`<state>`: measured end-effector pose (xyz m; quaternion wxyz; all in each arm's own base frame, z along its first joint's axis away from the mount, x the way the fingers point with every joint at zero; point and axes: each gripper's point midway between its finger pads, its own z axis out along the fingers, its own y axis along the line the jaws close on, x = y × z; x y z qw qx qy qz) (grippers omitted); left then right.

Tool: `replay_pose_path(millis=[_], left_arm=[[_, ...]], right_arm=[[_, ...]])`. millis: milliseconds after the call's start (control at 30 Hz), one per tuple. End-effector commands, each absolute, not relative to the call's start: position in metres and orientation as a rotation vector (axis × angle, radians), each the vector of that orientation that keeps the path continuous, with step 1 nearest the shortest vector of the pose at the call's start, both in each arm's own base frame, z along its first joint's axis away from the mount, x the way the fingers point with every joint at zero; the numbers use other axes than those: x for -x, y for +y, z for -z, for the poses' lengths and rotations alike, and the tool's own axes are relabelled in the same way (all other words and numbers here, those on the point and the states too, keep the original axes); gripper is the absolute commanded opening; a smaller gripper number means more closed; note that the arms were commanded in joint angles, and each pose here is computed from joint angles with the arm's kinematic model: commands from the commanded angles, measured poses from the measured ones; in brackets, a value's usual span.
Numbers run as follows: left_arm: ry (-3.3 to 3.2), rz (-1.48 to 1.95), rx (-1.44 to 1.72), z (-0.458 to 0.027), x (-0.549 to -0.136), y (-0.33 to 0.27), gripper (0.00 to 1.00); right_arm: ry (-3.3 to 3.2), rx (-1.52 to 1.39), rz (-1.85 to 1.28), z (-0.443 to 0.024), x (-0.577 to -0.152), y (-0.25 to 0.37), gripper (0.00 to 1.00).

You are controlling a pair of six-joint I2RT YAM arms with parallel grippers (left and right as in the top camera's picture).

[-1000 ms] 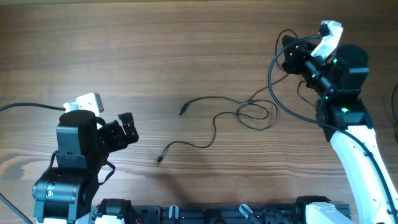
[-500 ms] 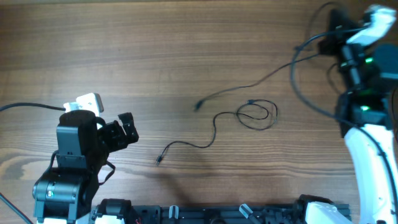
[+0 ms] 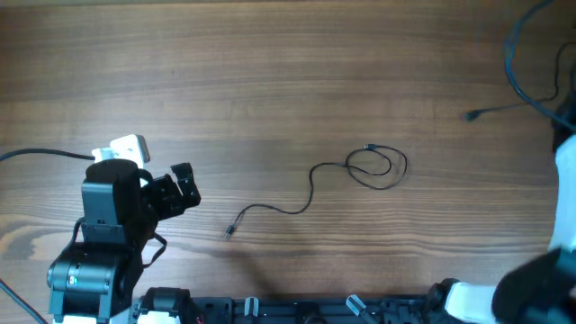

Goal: Untangle cables

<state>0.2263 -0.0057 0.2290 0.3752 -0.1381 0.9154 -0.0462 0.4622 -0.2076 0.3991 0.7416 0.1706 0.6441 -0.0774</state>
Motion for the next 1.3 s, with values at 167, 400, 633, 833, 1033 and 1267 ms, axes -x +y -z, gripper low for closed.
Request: replay_pose_path(millis=[167, 400, 633, 833, 1033, 1267], left_arm=[[2.334, 0.112, 0.378, -0.23, -0.227, -0.003, 1.0], [2.335, 0.111, 0.378, -0.23, -0.227, -0.003, 1.0], [2.334, 0.112, 0.378, -0.23, -0.227, -0.003, 1.0], [2.335, 0.111, 0.378, -0.23, -0.227, -0.003, 1.0], [2.334, 0.112, 0.378, -0.23, -0.227, -0.003, 1.0], [2.334, 0.112, 0.378, -0.23, -0.227, -0.003, 1.0]], right_arm=[[1.79, -0.434, 0.105, -0.22, -0.524, -0.219, 0.04], [1.928, -0.58, 0.229, -0.13, -0.523, -0.246, 0.04], [1.934, -0.653, 0.332, -0.103, -0.517, -0.268, 0.12], [2.041, -0.697, 0.327, -0.071, -0.505, -0.264, 1.0], [2.085, -0.829, 0.366, -0.086, -0.477, -0.265, 1.0], [1.952, -0.785, 0.352, -0.204, -0.453, -0.249, 1.0]])
